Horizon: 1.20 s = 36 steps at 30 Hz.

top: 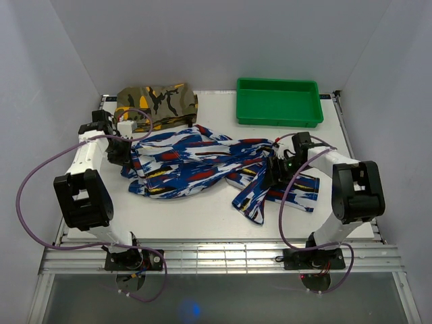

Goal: Fold and stack the trousers
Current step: Flatten the trousers out

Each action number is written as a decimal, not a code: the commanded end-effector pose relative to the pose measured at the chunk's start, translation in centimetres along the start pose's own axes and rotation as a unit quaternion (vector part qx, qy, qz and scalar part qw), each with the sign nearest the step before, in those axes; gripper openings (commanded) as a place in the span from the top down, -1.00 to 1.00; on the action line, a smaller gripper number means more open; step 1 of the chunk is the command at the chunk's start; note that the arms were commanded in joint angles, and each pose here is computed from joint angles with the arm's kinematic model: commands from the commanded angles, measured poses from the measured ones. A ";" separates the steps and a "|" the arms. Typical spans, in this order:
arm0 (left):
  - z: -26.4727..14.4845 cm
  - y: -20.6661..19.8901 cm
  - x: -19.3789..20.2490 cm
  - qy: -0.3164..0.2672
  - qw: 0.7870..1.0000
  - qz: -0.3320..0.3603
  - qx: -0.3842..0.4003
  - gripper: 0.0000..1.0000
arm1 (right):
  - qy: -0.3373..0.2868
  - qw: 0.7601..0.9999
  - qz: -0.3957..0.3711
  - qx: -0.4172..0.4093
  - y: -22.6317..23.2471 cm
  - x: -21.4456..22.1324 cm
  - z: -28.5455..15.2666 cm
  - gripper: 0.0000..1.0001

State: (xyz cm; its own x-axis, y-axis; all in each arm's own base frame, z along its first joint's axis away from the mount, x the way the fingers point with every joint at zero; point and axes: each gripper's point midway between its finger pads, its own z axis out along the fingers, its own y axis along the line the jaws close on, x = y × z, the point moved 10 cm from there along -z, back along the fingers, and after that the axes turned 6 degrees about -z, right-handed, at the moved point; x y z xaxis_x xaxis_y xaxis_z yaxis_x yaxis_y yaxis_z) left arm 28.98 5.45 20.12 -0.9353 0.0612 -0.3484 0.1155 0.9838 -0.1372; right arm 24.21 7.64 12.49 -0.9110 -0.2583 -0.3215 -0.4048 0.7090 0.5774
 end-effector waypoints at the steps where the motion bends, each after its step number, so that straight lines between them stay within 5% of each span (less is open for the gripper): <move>1: -1.5 -0.3 -0.4 -0.026 1.000 -0.001 0.001 1.00 | -0.025 1.000 0.000 0.009 -0.3 -1.9 1.4 -0.41; 3: -1.5 0.1 -0.2 -0.024 1.000 0.000 -0.004 1.00 | -0.009 0.999 0.017 0.037 -0.7 -2.4 1.2 0.14; 4: -1.6 0.4 -0.1 -0.024 1.000 -0.002 -0.006 1.00 | -0.004 0.999 0.004 0.049 -0.9 -2.7 0.7 0.62; 6: -2.0 1.4 0.0 -0.029 1.000 -0.003 -0.012 1.00 | -0.016 0.996 -0.015 0.090 -1.1 -3.2 -1.9 0.84; 11: -4.8 3.6 -0.3 -0.070 0.997 0.010 -0.043 1.00 | -0.065 0.979 -0.083 0.175 -1.1 -4.0 -10.4 0.84; 17: -9.4 3.2 -1.2 -0.179 0.977 0.070 -0.095 1.00 | -0.080 0.928 -0.191 0.310 -2.5 -4.0 -17.8 0.85; 28: -12.2 4.3 -3.8 -0.252 0.951 0.092 -0.153 1.00 | -0.100 0.874 -0.271 0.391 -6.3 -4.5 -23.8 0.85; 36: -14.2 6.7 -2.8 -0.309 0.927 0.170 -0.131 1.00 | -0.004 0.819 -0.419 0.392 -7.8 3.6 -23.3 0.85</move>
State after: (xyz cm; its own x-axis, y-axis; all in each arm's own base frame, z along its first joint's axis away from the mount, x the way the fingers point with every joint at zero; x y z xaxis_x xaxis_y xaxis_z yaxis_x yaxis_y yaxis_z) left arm 29.46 11.16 29.35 -0.6526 0.2452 -0.7170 0.2563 0.9618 0.0956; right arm 24.34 -11.17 24.52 -0.4326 -0.7291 -0.5303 -0.6692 0.6539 -0.3531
